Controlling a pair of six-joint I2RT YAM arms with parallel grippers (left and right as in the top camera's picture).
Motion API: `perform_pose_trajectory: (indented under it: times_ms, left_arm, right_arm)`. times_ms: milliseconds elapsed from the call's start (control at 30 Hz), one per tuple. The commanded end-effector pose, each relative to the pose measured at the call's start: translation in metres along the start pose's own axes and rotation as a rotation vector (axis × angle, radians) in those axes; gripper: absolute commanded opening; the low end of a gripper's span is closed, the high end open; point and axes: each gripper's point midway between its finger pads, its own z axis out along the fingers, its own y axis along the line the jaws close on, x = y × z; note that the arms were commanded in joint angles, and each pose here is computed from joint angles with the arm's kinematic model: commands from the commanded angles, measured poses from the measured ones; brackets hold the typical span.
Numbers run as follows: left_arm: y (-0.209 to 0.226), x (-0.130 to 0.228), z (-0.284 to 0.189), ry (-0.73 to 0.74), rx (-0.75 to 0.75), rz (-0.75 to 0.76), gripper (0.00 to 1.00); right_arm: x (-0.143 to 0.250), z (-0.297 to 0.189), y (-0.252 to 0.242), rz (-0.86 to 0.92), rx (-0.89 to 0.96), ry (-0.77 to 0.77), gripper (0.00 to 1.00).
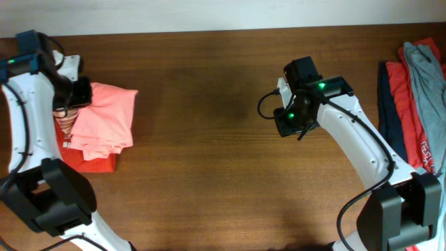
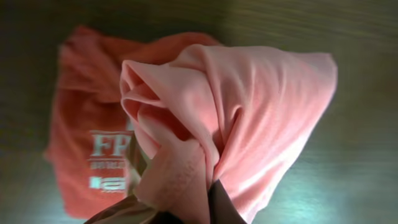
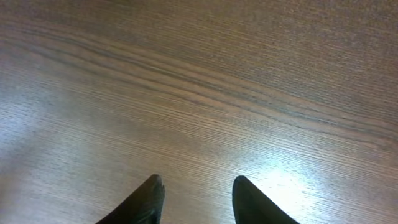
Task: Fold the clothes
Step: 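Carry the pink shirt left onto the red shirt with the left gripper, then press the pink shirt down onto the red shirt with the left gripper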
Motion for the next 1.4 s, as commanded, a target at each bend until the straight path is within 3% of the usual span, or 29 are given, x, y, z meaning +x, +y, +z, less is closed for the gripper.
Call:
perform_pose_trajectory:
  times_ms: [0, 567, 633, 667, 700, 967, 1200, 1367]
  left_arm:
    - [0.025, 0.003, 0.001, 0.002, -0.038, -0.059, 0.0]
    - [0.079, 0.023, 0.049, 0.103, -0.044, -0.239, 0.0]
    - [0.083, 0.027, 0.054, 0.118, -0.044, -0.262, 0.18]
    - [0.085, 0.028, 0.055, 0.122, -0.044, -0.278, 0.74]
    - [0.087, 0.029, 0.055, 0.125, -0.044, -0.291, 0.99]
    - [0.094, 0.025, 0.026, 0.064, -0.064, -0.407, 1.0]
    - [0.047, 0.003, -0.036, -0.097, 0.073, -0.297, 0.97]
    - [0.022, 0.017, -0.042, -0.03, 0.069, -0.255, 0.92]
  right_arm:
    - [-0.002, -0.005, -0.004, -0.005, 0.012, -0.01, 0.41]
    - [0.003, -0.005, -0.003, 0.0, 0.007, 0.011, 0.41]
    - [0.003, -0.005, -0.002, 0.0, 0.005, 0.012, 0.41]
    - [0.003, -0.005, -0.002, 0.0, 0.005, 0.012, 0.41]
    - [0.004, -0.005, -0.003, 0.0, 0.006, 0.013, 0.41]
    - [0.005, -0.005, -0.003, 0.0, 0.006, 0.019, 0.41]
    - [0.005, -0.005, -0.003, 0.0, 0.006, 0.017, 0.41]
    - [0.003, -0.005, -0.003, 0.0, 0.006, 0.01, 0.41]
